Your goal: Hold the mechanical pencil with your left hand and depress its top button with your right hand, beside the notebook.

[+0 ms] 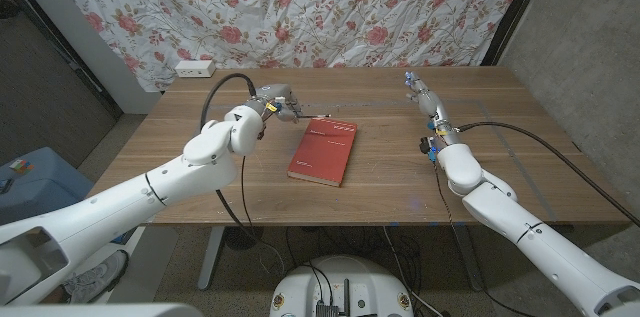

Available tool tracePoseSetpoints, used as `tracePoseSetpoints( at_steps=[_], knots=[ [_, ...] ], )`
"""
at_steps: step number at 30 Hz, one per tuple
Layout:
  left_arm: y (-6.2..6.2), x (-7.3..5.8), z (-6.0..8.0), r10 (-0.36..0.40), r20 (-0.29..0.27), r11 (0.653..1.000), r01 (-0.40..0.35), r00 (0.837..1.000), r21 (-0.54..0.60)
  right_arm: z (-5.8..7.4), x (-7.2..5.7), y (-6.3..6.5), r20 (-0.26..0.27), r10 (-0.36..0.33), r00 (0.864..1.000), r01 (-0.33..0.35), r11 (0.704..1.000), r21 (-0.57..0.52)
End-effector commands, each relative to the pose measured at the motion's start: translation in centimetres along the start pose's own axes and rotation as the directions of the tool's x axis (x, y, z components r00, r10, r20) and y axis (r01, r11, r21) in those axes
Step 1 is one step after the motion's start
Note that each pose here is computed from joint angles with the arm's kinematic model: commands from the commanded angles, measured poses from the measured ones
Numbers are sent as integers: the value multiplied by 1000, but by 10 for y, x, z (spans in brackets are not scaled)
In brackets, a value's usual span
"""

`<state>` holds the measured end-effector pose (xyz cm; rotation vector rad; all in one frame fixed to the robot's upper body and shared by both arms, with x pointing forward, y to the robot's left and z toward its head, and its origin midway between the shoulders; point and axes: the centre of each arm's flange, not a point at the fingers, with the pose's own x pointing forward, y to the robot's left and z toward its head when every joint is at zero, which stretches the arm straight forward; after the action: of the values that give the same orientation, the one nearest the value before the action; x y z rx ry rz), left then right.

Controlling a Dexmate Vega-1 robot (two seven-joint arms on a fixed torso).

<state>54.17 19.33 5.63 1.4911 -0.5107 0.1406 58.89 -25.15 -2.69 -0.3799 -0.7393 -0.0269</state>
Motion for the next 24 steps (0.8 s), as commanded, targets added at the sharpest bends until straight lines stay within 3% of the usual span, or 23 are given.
tracePoseSetpoints(
  at_steps=[1,13,24],
  knots=[
    [-2,-8,-13,-37,-7,995,37,999,92,-13,-2,-9,-64,-8,998,15,993,113],
    [-4,-8,-18,-72,13,963,66,997,261,-21,-1,-8,-89,4,996,9,989,148],
    [-15,-2,-16,-76,22,950,66,997,306,-23,-8,-8,-101,-2,995,15,992,124]
  ],
)
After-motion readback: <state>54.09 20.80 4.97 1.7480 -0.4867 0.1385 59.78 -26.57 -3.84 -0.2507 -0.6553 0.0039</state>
